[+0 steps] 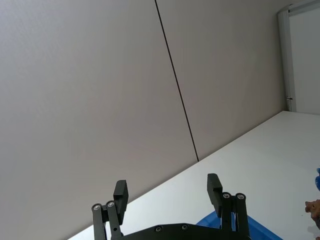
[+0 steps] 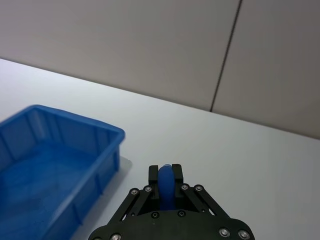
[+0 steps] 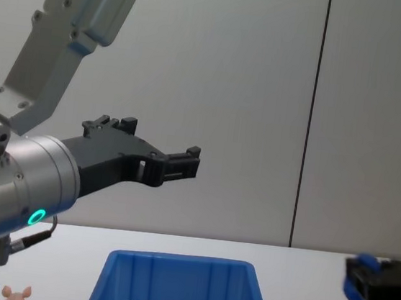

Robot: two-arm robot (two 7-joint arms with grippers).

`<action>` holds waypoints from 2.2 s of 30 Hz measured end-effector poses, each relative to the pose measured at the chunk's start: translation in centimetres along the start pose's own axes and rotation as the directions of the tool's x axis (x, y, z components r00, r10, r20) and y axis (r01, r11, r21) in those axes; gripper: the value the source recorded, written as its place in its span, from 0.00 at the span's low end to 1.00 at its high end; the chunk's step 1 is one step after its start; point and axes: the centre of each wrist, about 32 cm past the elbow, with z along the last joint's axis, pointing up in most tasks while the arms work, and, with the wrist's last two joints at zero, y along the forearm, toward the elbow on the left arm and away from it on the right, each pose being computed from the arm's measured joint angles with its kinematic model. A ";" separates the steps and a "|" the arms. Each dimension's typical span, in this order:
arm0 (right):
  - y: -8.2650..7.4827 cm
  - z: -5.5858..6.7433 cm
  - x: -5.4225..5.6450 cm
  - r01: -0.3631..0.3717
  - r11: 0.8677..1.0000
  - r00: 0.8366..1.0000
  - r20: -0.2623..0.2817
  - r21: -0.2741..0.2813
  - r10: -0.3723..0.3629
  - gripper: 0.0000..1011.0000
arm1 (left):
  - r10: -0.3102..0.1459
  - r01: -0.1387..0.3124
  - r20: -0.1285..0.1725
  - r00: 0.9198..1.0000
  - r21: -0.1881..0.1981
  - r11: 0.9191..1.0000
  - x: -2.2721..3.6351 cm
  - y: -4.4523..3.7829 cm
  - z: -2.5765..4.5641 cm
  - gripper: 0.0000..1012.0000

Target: Pick up the two dolls from the table and place them into the box.

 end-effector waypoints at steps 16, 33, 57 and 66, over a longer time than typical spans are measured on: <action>2.7 1.4 -1.3 -0.225 0.972 0.974 0.034 0.067 0.223 0.14 | 0.000 0.000 0.000 1.000 0.000 1.000 0.00 0.00 0.00 0.99; 7.5 0.7 -3.8 -0.451 0.891 0.892 0.037 0.053 0.450 0.22 | 0.000 0.000 0.000 1.000 0.000 1.000 0.00 0.00 0.00 0.99; 7.8 0.3 -4.6 -0.364 0.930 0.932 0.026 0.049 0.363 0.96 | 0.000 0.000 0.000 1.000 0.000 1.000 0.00 0.00 0.00 0.99; 6.4 0.6 -4.7 -0.258 0.965 0.966 0.025 0.052 0.257 0.99 | 0.000 0.000 0.000 1.000 0.000 1.000 0.00 0.00 0.00 0.99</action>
